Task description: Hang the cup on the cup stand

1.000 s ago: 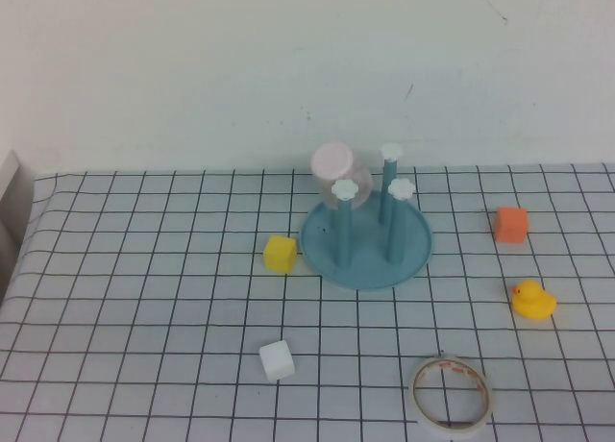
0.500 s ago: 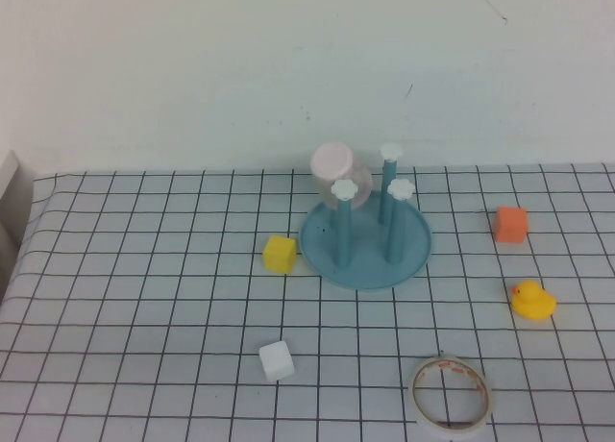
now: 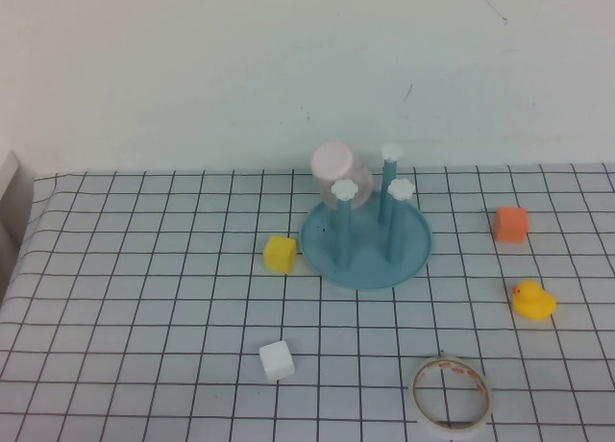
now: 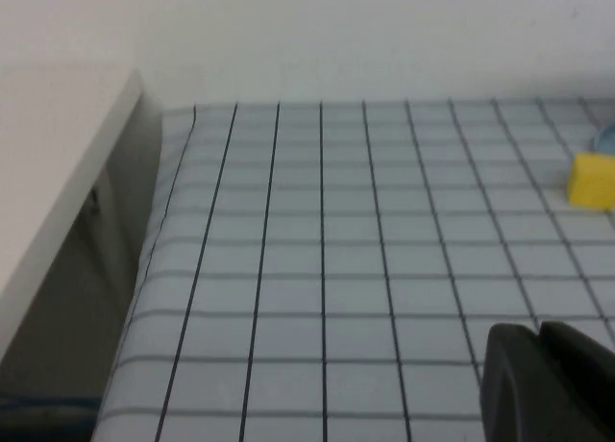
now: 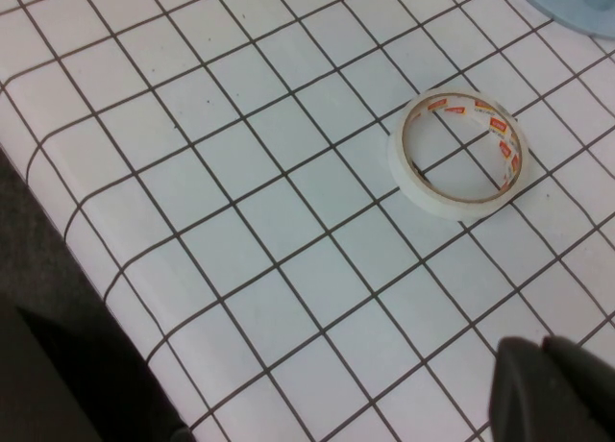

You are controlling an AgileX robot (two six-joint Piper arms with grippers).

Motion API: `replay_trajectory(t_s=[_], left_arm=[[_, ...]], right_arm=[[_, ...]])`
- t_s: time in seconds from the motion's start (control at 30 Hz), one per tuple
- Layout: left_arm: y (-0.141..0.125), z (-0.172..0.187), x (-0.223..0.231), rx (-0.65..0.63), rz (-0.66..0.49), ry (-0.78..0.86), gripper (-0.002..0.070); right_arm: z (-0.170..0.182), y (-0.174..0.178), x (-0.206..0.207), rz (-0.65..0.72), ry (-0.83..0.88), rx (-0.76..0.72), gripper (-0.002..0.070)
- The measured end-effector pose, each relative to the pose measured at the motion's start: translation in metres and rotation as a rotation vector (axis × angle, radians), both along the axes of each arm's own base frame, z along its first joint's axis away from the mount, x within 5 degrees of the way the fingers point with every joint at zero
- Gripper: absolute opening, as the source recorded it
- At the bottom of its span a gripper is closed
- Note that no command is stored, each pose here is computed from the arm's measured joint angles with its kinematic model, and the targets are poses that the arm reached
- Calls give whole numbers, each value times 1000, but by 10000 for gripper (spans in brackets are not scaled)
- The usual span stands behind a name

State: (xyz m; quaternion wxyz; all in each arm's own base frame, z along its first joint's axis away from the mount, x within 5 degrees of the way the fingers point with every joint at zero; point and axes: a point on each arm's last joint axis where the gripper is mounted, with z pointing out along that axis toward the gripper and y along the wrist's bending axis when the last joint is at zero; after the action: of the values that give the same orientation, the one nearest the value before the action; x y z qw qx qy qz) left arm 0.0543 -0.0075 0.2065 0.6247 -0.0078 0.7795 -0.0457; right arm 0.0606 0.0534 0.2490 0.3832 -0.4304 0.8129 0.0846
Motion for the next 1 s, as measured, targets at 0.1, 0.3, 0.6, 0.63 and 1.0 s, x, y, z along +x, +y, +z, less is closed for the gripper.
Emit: replay_trajectory(t_s=[0.1, 0.3, 0.6, 0.63, 1.0], left_arm=[[3, -23, 0, -3, 32, 70, -1], [3, -29, -1, 87, 10, 51, -1], [2, -29, -2, 113, -7, 46, -1], [2, -29, -2, 121, -6, 47, -1], [7, -30, -2, 29, 38, 64, -1]], right_arm=[[0, 0, 0, 0, 0, 0, -1], [0, 0, 0, 0, 1, -1, -1], [0, 0, 0, 0, 1, -1, -1], [0, 0, 0, 0, 1, -1, -1], [0, 0, 0, 0, 1, -1, -1]])
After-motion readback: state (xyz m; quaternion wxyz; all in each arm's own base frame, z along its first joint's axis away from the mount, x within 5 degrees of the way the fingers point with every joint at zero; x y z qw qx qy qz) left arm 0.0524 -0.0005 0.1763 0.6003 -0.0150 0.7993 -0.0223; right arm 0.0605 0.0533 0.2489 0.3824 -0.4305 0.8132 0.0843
